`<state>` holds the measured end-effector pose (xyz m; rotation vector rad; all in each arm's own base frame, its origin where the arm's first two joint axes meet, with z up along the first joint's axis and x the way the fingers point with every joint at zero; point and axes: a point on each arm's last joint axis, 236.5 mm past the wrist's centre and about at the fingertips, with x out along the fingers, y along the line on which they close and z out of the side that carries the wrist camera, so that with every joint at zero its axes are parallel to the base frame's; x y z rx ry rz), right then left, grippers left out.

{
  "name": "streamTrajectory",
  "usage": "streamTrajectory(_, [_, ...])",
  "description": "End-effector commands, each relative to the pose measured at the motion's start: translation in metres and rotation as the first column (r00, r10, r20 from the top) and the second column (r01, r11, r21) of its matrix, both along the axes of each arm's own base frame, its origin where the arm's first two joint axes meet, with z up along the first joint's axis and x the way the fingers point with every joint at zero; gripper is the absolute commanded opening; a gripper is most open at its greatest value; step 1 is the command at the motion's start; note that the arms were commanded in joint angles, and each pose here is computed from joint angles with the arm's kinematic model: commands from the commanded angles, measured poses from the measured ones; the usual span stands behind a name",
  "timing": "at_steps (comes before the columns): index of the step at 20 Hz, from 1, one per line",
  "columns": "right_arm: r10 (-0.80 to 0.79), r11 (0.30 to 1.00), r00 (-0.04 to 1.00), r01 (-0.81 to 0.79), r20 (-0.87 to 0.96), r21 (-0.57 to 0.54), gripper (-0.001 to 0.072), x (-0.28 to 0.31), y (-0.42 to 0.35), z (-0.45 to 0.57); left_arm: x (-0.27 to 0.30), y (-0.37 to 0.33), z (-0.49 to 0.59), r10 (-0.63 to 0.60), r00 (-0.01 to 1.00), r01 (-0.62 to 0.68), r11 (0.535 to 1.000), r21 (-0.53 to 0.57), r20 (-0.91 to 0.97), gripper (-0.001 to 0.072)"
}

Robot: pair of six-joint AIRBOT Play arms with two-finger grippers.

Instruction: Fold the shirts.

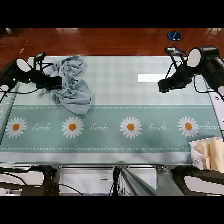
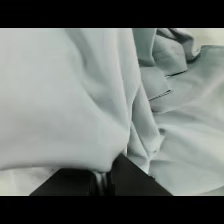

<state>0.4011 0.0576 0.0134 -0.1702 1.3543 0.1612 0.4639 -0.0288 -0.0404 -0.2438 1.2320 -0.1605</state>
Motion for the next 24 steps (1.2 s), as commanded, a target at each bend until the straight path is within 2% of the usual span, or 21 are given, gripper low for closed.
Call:
streamTrajectory(1, [0.007, 0.997, 1.000, -0.009, -0.029, -0.080, 0.0518, -0.007, -0.018, -0.001, 0.021, -0.018, 0.082, -0.012, 0.993, 0.021, 0.997, -0.077, 0.114, 0.0025])
streamTrajectory(4, [-0.009, 0.977, 0.999, 0.000, -0.043, -0.214, 0.0518, -0.010, -0.052, 0.003, 0.023, -0.074, 0.250, -0.060, 0.897, 0.164, 0.965, -0.204, 0.437, 0.0026])
streamTrajectory(6, [-0.050, 0.976, 0.998, 0.042, -0.033, -0.213, 0.0518, -0.009, -0.062, 0.003, -0.013, -0.119, 0.340, -0.156, 0.772, 0.316, 0.935, -0.159, 0.616, 0.0026])
streamTrajectory(9, [-0.105, 0.975, 0.994, 0.097, -0.032, -0.200, 0.0518, -0.009, -0.080, 0.003, -0.086, -0.189, 0.394, -0.271, 0.663, 0.493, 0.860, -0.135, 0.698, 0.0026])
streamTrajectory(12, [-0.181, 0.977, 0.982, 0.174, -0.046, -0.125, 0.0516, -0.012, -0.092, -0.001, -0.152, -0.269, 0.378, -0.429, 0.642, 0.661, 0.729, -0.177, 0.636, 0.0026])
streamTrajectory(15, [-0.246, 0.969, 0.967, 0.243, -0.061, -0.044, 0.0516, -0.014, -0.100, -0.002, -0.206, -0.338, 0.311, -0.603, 0.626, 0.754, 0.631, -0.183, 0.494, 0.0025])
streamTrajectory(16, [-0.262, 0.965, 0.963, 0.261, -0.070, -0.016, 0.0501, -0.015, -0.101, -0.003, -0.223, -0.356, 0.274, -0.667, 0.619, 0.772, 0.615, -0.164, 0.415, 0.0025])
streamTrajectory(17, [-0.266, 0.964, 0.961, 0.267, -0.080, 0.011, 0.0427, -0.016, -0.099, -0.003, -0.237, -0.366, 0.234, -0.719, 0.611, 0.784, 0.606, -0.133, 0.331, 0.0026])
streamTrajectory(18, [-0.265, 0.963, 0.960, 0.269, -0.088, 0.031, 0.0411, -0.017, -0.097, -0.003, -0.249, -0.372, 0.192, -0.770, 0.590, 0.804, 0.589, -0.083, 0.244, 0.0025])
streamTrajectory(20, [-0.256, 0.964, 0.962, 0.261, -0.096, 0.049, 0.0411, -0.018, -0.092, -0.003, -0.260, -0.377, 0.126, -0.816, 0.564, 0.824, 0.567, -0.017, 0.128, 0.0026])
streamTrajectory(23, [-0.203, 0.970, 0.972, 0.216, -0.115, 0.111, 0.0421, -0.020, -0.074, -0.002, -0.240, -0.378, 0.099, -0.805, 0.579, 0.812, 0.583, -0.007, 0.126, 0.0034])
streamTrajectory(24, [-0.196, 0.970, 0.973, 0.210, -0.123, 0.123, 0.0450, -0.021, -0.071, -0.002, -0.229, -0.373, 0.104, -0.798, 0.586, 0.807, 0.591, -0.008, 0.142, 0.0229])
